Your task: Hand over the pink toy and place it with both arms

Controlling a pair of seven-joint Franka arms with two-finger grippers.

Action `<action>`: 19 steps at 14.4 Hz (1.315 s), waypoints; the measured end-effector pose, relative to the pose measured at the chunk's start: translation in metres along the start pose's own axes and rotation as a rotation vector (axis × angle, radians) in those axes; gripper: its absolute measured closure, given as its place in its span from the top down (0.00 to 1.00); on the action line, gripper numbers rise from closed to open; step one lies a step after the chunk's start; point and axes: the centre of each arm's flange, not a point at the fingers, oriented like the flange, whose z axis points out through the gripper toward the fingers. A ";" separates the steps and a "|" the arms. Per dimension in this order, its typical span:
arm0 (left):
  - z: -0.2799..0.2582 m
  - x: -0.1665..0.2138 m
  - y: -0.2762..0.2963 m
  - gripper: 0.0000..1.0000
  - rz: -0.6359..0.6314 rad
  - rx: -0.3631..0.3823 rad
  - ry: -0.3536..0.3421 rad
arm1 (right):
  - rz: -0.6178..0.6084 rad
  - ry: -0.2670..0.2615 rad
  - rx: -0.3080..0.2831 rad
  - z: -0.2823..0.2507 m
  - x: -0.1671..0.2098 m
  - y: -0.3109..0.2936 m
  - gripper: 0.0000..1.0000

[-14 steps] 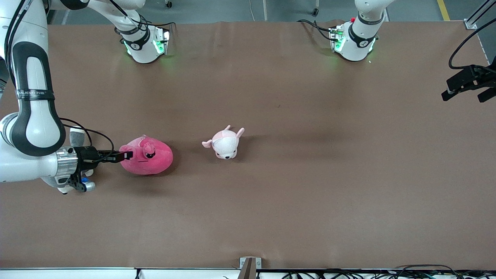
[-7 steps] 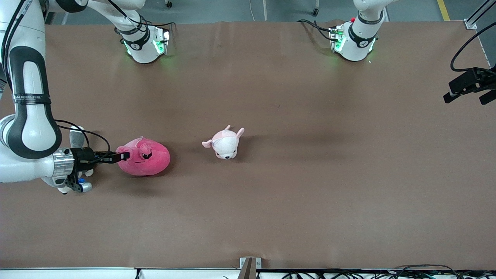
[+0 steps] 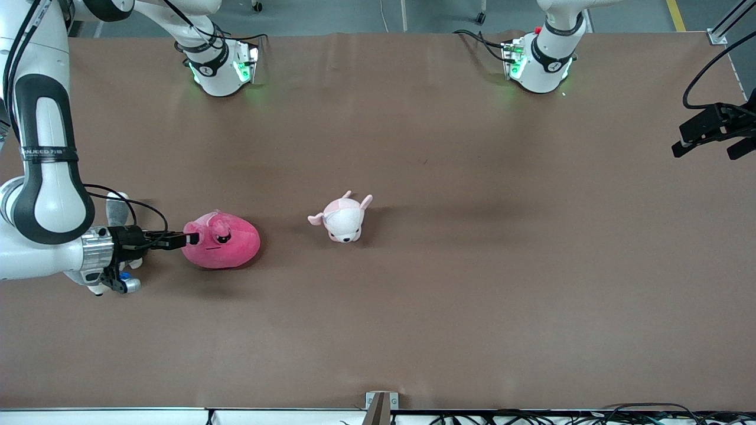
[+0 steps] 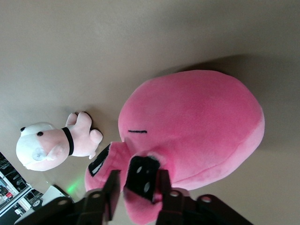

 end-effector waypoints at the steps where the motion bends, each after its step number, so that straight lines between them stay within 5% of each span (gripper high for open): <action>1: 0.000 0.000 0.000 1.00 0.001 0.000 0.000 | -0.009 0.017 0.000 -0.009 -0.002 -0.004 0.56; 5: 0.000 0.000 0.007 1.00 0.013 -0.001 0.000 | -0.076 0.126 -0.091 -0.085 -0.044 -0.042 0.98; 12: -0.002 0.000 0.002 1.00 0.003 0.003 0.004 | -0.073 0.327 -0.450 -0.188 -0.146 -0.094 1.00; 14: -0.002 0.000 0.002 1.00 0.002 0.003 0.005 | -0.072 0.371 -0.502 -0.206 -0.158 -0.097 1.00; 19: -0.003 0.000 0.002 1.00 0.001 0.003 0.006 | -0.102 0.428 -0.518 -0.235 -0.169 -0.096 1.00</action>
